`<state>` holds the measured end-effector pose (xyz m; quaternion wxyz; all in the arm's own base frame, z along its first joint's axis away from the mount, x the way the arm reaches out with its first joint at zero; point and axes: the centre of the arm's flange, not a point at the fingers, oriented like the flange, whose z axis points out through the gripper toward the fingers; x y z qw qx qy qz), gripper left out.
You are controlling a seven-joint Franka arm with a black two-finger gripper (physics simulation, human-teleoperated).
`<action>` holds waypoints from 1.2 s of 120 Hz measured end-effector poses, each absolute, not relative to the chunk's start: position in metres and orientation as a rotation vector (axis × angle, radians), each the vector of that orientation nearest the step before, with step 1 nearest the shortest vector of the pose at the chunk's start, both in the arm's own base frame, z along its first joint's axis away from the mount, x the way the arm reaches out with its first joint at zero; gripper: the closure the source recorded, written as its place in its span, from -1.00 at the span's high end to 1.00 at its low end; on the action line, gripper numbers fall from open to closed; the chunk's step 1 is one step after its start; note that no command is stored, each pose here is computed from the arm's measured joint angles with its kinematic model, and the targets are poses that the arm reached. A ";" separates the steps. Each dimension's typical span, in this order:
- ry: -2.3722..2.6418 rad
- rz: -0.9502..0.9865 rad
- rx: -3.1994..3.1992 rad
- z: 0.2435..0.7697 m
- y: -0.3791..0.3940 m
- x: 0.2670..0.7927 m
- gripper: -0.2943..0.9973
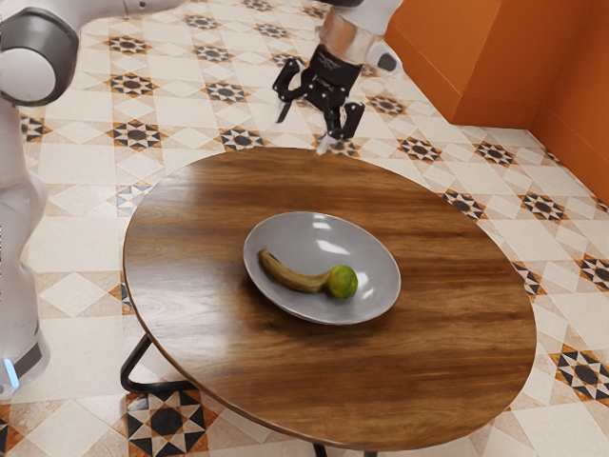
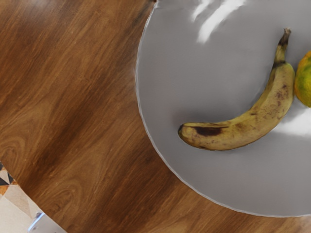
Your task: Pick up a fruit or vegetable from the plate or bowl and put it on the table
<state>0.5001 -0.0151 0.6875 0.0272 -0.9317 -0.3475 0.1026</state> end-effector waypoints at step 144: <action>-0.845 -0.038 -2.953 0.534 -0.060 0.481 0.54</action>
